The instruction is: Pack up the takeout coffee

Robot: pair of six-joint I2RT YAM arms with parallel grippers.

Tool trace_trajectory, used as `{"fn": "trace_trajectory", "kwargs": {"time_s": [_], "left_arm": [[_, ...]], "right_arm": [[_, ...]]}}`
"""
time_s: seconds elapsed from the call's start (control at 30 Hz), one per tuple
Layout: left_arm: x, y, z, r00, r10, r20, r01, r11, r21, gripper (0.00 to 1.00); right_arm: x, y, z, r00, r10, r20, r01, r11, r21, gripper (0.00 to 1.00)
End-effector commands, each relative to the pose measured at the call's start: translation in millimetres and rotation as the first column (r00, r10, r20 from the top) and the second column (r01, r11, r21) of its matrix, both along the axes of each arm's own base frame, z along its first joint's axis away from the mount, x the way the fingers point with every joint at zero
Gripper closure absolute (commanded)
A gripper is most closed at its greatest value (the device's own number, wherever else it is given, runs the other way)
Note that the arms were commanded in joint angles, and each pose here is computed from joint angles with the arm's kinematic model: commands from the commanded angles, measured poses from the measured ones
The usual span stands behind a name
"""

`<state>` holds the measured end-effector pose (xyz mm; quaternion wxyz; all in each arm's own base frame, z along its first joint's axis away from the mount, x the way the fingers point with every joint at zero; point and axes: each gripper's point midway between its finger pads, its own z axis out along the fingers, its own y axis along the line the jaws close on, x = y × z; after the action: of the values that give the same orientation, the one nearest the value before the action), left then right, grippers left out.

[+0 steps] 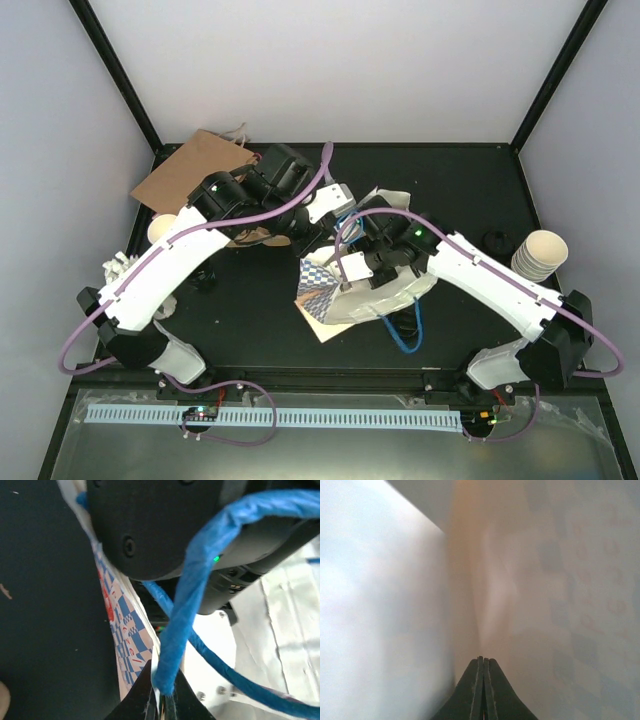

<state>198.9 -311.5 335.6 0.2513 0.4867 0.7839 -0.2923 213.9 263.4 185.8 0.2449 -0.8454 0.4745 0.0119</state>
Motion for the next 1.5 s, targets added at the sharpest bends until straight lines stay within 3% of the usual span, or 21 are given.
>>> {"fn": "trace_trajectory", "kwargs": {"time_s": [0.0, 0.33, 0.57, 1.0, 1.47], "left_arm": [[16.9, 5.8, 35.8, 0.98, 0.052, 0.19, -0.046, 0.998, -0.037, 0.99], [58.6, 7.1, 40.4, 0.928, 0.142, 0.344, -0.166, 0.985, 0.039, 0.99], [72.5, 4.7, 43.6, 0.887, 0.163, 0.433, -0.208, 0.976, 0.058, 0.98], [73.1, -7.0, 20.6, 0.888, 0.118, 0.445, -0.185, 0.976, 0.111, 0.98], [95.7, 0.9, 2.8, 0.836, 0.15, 0.527, -0.288, 0.939, 0.189, 0.98]], "right_arm": [[-34.2, -2.1, 0.0, 0.983, 0.021, -0.183, -0.021, 1.0, 0.003, 0.99], [-59.8, -4.5, 5.2, 0.941, -0.002, -0.337, 0.002, 1.0, -0.001, 0.99], [-80.8, -11.4, 2.7, 0.882, -0.058, -0.468, 0.025, 0.997, -0.078, 0.99], [-103.2, -5.5, 26.7, 0.83, -0.056, -0.555, 0.028, 0.998, -0.059, 0.99], [-110.4, 11.9, 48.9, 0.728, -0.136, -0.672, 0.128, 0.99, -0.062, 0.99]]}}
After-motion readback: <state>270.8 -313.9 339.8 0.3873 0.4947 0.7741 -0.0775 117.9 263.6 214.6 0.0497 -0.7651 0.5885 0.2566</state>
